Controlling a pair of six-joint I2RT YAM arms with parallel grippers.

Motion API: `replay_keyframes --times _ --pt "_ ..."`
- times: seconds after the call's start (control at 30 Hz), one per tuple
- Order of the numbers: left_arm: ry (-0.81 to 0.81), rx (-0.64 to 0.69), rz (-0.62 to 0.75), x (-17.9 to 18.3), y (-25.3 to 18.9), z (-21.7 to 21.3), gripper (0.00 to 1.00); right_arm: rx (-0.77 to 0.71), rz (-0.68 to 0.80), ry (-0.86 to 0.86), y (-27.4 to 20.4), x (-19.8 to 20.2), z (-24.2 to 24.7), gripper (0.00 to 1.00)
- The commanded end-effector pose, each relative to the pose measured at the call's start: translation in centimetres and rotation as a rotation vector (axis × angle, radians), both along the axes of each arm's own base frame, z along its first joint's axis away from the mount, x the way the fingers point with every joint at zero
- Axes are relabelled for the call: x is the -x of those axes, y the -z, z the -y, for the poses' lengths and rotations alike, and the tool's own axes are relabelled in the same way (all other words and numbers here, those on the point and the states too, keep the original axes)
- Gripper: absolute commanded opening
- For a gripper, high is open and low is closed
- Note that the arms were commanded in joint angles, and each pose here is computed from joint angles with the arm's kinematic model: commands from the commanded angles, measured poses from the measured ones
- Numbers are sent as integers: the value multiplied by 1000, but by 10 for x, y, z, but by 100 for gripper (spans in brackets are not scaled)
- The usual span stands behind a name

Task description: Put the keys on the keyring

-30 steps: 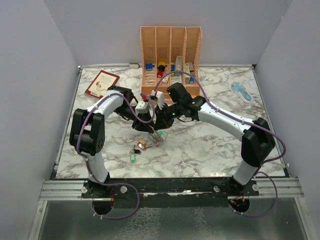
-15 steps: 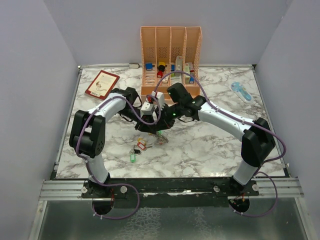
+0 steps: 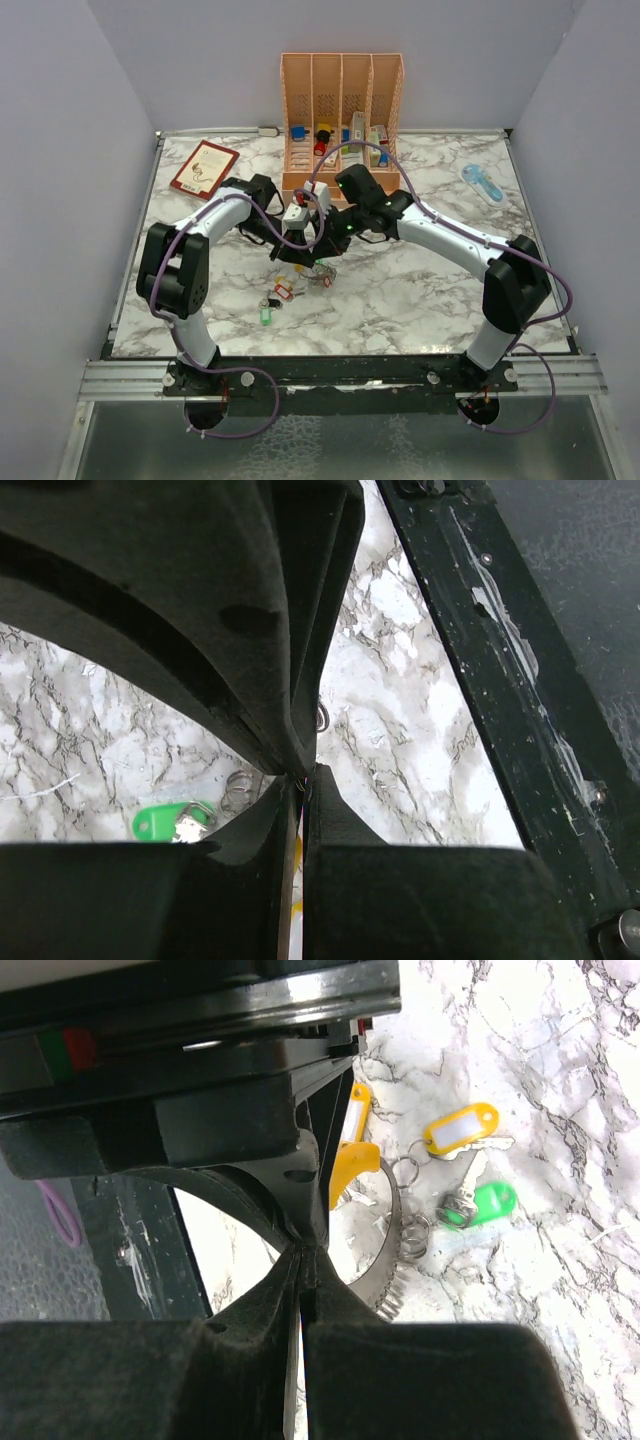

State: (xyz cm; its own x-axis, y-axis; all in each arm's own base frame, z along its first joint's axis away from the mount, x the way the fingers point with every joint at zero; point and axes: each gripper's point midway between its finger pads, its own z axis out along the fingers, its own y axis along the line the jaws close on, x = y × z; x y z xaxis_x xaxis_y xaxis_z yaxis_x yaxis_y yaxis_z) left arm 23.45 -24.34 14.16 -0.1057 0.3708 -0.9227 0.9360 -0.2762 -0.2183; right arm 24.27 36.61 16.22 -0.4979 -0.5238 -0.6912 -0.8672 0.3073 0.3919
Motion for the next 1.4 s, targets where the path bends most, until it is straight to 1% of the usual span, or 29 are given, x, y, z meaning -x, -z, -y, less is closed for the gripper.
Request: replay_keyframes --times 0.0,0.27,0.43,0.57,0.73,0.9,1.03,1.13,1.23,1.33,1.37 --pt "9 12 87 -4 -6 1 0 -77 20 -34 -36 10 -10 1" --pt "6 32 93 0 -14 1 0 -74 9 -23 -36 9 -11 1" --pt "5 57 92 3 -21 3 0 -53 20 15 -36 2 -9 1" --pt "3 78 106 7 -30 3 0 -37 60 71 -40 -8 -6 5" --pt "3 92 102 9 -33 3 0 -21 142 192 -51 -29 4 13" --pt "3 100 101 11 -35 4 0 -31 197 335 -64 -54 25 27" --pt "2 106 105 11 -37 4 0 -65 201 431 -73 -71 48 41" --pt "-8 110 117 8 -43 2 0 -101 223 502 -80 -81 65 45" --pt "-43 131 133 0 -57 -1 0 -151 295 591 -89 -88 86 51" --pt "-98 160 164 -13 -82 -5 0 -206 345 604 -90 -80 94 59" --pt "-123 165 204 -22 -91 -5 0 -217 342 580 -87 -74 94 58"
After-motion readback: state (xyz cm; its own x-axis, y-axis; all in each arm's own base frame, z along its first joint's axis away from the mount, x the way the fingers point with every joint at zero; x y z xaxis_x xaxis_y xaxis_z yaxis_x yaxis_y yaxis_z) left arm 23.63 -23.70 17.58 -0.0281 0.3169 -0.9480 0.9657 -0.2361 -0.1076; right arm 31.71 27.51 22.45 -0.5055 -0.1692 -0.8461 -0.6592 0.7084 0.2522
